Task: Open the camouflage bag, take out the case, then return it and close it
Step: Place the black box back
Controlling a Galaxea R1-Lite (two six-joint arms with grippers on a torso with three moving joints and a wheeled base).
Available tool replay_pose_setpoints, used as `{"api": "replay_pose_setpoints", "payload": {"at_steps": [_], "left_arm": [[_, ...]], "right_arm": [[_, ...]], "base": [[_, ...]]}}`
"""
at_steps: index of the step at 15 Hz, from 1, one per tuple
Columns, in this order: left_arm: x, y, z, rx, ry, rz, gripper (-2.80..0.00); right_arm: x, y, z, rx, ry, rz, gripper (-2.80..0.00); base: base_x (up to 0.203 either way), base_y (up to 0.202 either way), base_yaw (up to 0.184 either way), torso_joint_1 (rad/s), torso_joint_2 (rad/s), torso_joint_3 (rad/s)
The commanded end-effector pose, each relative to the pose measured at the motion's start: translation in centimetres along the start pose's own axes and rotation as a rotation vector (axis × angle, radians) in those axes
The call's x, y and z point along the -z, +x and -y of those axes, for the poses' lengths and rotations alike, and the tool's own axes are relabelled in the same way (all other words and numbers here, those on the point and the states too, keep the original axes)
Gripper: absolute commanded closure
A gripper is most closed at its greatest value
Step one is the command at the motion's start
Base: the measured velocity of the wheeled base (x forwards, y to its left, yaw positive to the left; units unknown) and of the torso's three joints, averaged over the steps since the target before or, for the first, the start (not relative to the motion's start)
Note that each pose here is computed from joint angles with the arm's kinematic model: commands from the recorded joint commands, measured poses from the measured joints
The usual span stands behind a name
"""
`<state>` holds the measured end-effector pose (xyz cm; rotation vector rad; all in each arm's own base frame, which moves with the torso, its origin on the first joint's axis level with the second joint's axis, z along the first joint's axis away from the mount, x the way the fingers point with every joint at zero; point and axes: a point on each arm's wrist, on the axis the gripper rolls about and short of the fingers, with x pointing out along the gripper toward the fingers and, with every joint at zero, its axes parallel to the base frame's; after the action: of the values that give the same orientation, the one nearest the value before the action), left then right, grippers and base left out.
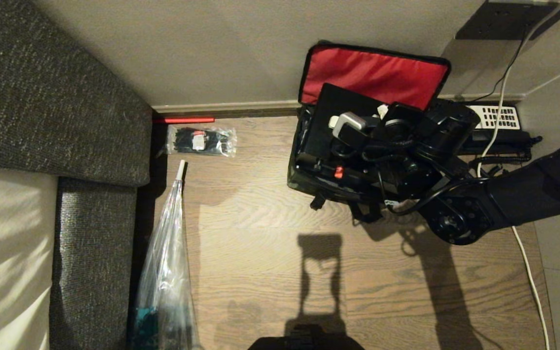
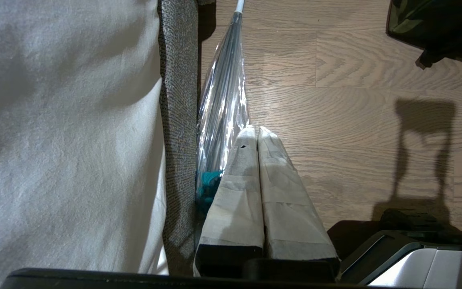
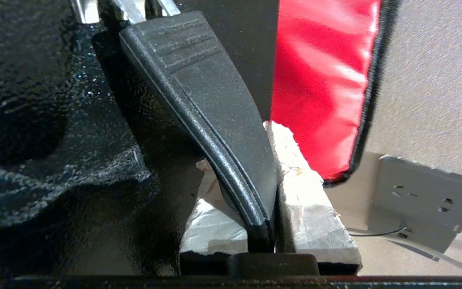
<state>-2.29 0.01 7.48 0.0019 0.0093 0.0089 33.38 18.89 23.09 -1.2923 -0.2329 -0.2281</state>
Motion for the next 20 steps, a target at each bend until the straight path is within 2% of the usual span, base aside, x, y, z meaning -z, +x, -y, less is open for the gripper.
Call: {"api": "replay_pose_setpoints", "payload": {"at_steps": [1,4,11,17,20], "left_arm": [[0.0,0.0,0.0,0.000,0.000,0.002,0.00],[0.0,0.0,0.0,0.000,0.000,0.002,0.00],[0.0,0.0,0.0,0.000,0.000,0.002,0.00],[0.0,0.0,0.0,0.001,0.000,0.002,0.00],[0.0,0.0,0.0,0.000,0.000,0.002,0.00]], "right_arm": [[0.3,-0.5,-0.4,-0.017,-0.018,-0.005,0.00],[0.5,-0.7,-1.3,-0.033,-0.027,-0.005,0.00],[0.2,0.6,-5.5,-0.045,-0.027,-0.009,0.00],[1.5,1.9,-7.2,-0.056,-0.048,-0.029,0.00],[1.8,2.5,-7.6,-0.052,-0.026,-0.040,0.00]], "base": [[0.000,0.000,0.000,0.000,0.00,0.000],[0.000,0.000,0.000,0.000,0.00,0.000],[0.000,0.000,0.000,0.000,0.00,0.000],[0.000,0.000,0.000,0.000,0.00,0.000],[0.000,0.000,0.000,0.000,0.00,0.000]]}}
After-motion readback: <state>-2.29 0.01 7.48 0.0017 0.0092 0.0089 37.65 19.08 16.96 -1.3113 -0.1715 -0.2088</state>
